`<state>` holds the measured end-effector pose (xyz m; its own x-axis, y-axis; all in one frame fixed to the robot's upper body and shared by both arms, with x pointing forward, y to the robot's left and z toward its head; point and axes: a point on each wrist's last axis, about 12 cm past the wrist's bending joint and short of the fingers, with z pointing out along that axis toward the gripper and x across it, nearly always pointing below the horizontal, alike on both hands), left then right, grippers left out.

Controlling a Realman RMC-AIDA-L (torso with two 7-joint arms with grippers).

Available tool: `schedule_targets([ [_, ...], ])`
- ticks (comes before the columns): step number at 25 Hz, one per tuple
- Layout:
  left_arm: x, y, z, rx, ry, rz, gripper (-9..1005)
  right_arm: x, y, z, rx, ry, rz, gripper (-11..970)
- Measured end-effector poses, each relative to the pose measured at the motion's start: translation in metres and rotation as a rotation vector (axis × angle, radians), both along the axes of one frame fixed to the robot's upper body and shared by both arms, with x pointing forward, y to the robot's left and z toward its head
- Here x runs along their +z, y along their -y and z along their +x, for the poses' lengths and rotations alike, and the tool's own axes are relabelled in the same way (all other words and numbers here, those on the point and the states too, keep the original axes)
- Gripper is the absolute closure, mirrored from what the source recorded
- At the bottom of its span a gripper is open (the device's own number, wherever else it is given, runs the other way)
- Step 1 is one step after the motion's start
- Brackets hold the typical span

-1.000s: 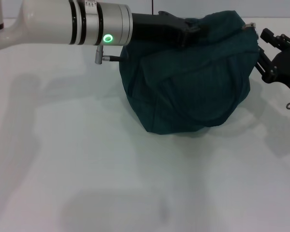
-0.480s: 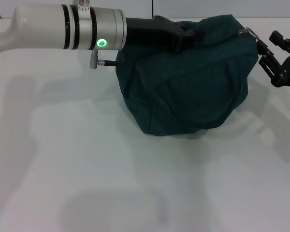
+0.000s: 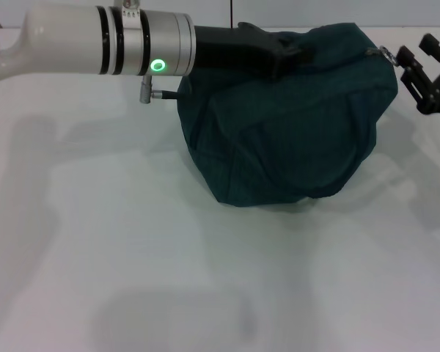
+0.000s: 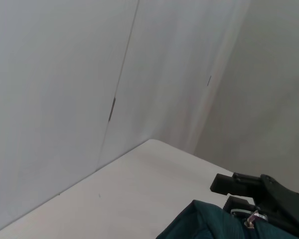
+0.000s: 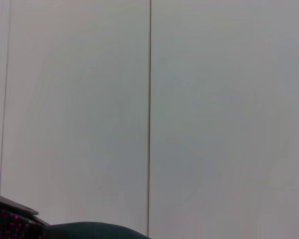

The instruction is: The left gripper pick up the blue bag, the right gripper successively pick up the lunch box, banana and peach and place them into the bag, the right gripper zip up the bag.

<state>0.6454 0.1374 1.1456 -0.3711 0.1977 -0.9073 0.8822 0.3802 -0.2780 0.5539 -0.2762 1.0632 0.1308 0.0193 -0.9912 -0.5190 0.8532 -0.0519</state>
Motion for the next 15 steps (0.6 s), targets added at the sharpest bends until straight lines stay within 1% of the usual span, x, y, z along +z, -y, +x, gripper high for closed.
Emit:
schedule_targets([
  [4,0.002,0.001,0.001,0.001,0.004,-0.007,923,0.002,-0.007,0.004,0.035,0.004,-0.02,569],
  [7,0.002,0.001,0.001,0.003,0.004,-0.01,921,-0.003,-0.007,0.001,0.037,-0.014,-0.033,569],
  [11,0.001,-0.001,0.001,0.008,0.001,-0.01,917,-0.009,0.0,0.0,-0.009,-0.049,-0.038,569],
  [15,0.0,-0.001,0.0,0.009,-0.001,-0.012,913,-0.01,0.006,-0.003,-0.039,-0.052,-0.025,569],
])
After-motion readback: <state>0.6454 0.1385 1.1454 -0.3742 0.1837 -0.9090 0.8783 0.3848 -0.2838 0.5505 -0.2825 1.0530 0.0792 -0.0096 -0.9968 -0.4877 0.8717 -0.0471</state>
